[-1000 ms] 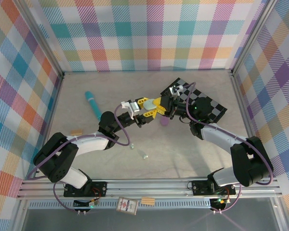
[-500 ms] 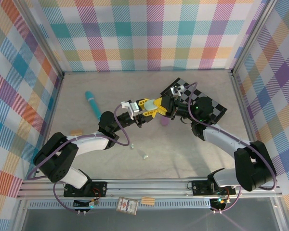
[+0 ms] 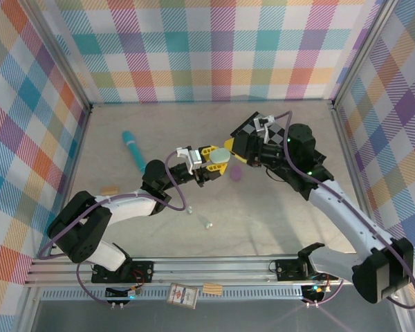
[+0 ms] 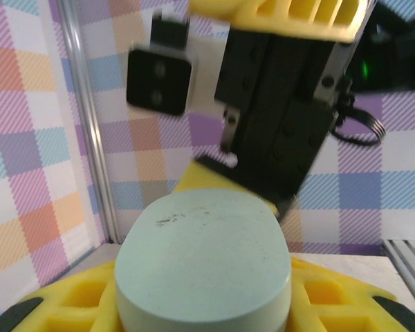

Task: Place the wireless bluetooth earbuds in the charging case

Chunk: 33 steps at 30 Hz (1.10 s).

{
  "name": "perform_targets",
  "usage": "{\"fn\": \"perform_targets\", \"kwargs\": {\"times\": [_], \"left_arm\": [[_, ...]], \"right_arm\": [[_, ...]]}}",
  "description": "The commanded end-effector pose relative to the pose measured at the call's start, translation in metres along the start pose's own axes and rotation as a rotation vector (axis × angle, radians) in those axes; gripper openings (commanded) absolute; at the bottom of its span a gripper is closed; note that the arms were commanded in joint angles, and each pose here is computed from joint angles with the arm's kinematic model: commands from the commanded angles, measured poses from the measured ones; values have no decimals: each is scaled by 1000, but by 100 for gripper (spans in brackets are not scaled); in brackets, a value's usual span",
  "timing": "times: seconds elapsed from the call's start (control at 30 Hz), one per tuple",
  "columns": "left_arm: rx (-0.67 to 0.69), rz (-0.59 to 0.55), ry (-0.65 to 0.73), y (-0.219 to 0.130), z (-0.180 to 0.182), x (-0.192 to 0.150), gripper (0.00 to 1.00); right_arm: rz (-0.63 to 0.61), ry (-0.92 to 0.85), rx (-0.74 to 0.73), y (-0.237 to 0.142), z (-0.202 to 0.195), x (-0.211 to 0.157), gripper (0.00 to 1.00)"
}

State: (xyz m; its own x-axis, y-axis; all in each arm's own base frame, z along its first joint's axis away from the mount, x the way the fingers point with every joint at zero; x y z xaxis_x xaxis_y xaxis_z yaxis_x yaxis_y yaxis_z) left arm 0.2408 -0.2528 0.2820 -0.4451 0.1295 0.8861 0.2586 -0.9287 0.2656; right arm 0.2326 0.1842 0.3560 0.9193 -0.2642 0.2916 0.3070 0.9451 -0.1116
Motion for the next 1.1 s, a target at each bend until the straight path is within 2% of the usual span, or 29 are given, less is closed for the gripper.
{"fn": "perform_targets", "kwargs": {"times": [0.0, 0.13, 0.23, 0.37, 0.53, 0.87, 1.07], "left_arm": [[-95, -5, -11, -5, -5, 10, 40], [-158, 21, -41, -10, -11, 10, 40], [-204, 34, -64, -12, -15, 14, 39], [-259, 43, -100, -14, -20, 19, 40], [-282, 60, -109, -16, -22, 23, 40], [-287, 32, -113, -15, -21, 29, 40], [-302, 21, -115, -15, -21, 32, 40]], "right_arm": [[80, -359, -194, -17, -1, -17, 88], [157, -697, -252, -27, 10, -29, 93], [235, -972, -196, -27, 17, -44, 93], [297, -1176, -184, -24, 22, -52, 94], [334, -1240, -191, -14, 24, -46, 94], [337, -1260, -230, -1, 20, -36, 95], [270, -1252, -303, 3, 19, -25, 94]]}}
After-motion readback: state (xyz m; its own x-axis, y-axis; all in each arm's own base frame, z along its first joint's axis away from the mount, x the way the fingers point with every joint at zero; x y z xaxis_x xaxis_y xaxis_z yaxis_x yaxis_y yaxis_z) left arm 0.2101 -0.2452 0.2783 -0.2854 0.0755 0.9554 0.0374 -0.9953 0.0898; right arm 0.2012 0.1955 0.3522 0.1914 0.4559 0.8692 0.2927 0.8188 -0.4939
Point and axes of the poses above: each hand's point on the last joint's axis, 136 mm out from that joint toward the fingers, its own y axis out along the fingers, its own z axis along the line the jaws close on, x = y × z, the point moved 8 cm from there along -y, back along the fingers, and after that the axes turned 15 degrees about y, right-handed, at the moved point
